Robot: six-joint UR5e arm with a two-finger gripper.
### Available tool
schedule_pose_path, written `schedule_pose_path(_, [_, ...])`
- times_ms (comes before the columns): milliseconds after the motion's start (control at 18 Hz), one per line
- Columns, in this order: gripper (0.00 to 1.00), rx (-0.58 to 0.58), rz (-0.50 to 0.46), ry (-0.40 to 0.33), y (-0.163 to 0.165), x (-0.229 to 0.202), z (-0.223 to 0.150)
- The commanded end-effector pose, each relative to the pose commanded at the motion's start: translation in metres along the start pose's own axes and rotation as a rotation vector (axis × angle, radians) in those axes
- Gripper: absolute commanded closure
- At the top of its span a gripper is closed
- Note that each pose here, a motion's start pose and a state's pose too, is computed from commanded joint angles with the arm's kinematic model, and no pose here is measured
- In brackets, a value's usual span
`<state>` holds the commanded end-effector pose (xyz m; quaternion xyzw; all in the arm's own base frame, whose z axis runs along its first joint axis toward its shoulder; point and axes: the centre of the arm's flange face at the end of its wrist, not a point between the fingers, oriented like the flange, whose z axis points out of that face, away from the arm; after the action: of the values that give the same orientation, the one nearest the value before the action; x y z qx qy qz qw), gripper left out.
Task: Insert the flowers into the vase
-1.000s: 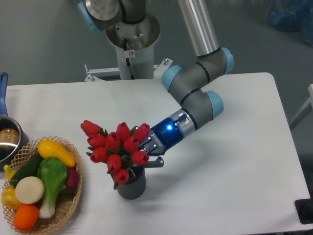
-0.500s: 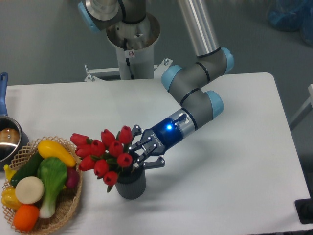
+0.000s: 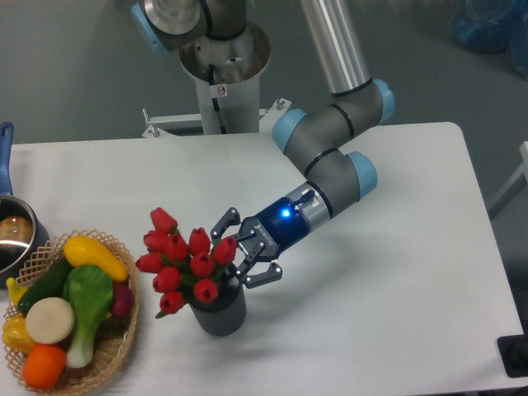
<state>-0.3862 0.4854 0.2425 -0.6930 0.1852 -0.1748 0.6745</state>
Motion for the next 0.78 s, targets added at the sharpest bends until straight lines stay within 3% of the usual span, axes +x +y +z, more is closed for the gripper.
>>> schedule_pose_path(222, [0.0,-0.004,0.043,-0.068,-0.017,0.001,-0.039])
schedule_pose_path(444, [0.0,-0.006,0.056,-0.079,-0.018,0.003,-0.045])
schedule_pose_path(611, [0.0,-0.098,0.159,-0.099,-0.017,0.005,-0.061])
schedule_pose_path(778, [0.0,-0.119,0.204,-0.12,-0.033,0.004,-0.073])
